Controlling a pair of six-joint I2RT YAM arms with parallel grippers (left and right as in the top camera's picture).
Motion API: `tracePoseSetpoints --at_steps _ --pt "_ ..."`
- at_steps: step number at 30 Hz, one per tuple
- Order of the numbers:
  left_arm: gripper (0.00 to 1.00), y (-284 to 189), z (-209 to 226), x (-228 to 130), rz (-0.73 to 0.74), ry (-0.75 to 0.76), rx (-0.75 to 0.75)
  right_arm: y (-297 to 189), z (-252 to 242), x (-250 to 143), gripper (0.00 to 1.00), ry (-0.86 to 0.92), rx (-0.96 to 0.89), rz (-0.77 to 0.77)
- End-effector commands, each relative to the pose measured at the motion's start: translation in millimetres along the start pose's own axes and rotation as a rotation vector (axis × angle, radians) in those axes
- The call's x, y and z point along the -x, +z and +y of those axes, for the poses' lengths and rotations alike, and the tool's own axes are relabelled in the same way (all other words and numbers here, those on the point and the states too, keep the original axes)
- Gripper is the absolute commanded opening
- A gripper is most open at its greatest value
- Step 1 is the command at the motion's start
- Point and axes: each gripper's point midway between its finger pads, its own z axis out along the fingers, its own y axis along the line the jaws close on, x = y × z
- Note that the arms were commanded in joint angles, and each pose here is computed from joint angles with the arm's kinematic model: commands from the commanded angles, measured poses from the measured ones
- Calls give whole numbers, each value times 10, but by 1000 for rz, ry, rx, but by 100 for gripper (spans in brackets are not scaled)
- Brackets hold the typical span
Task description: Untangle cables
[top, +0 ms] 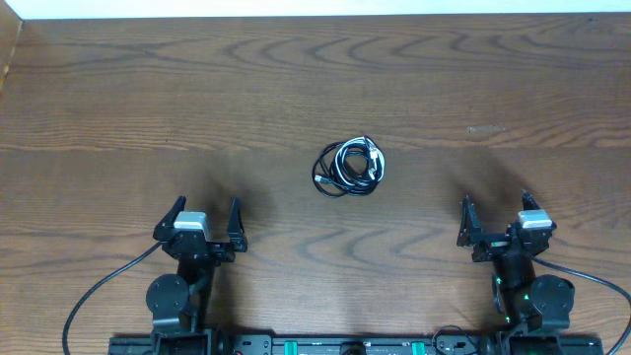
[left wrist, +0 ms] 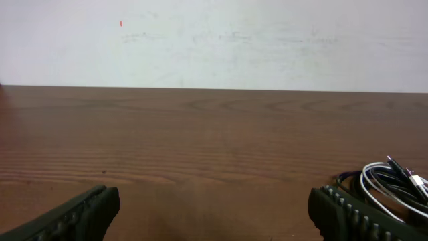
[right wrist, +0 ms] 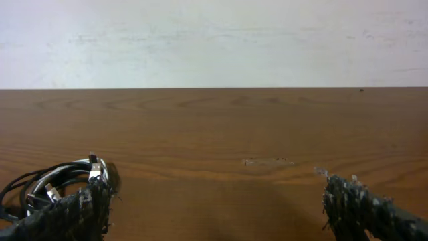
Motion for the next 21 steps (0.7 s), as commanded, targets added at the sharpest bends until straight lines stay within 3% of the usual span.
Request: tracePoseSetpoints --at_steps 1,12,18,21 --pt "95 8 18 -156 46 7 6 -1 1 -11 99 -13 -3 1" --pt "95 8 18 -156 46 7 6 -2 32 61 99 -3 14 -28" --pt "95 8 18 -156 46 7 6 -162 716 207 99 294 432 -15" --pt "95 8 18 -156 46 7 6 -289 860 540 99 270 541 -140"
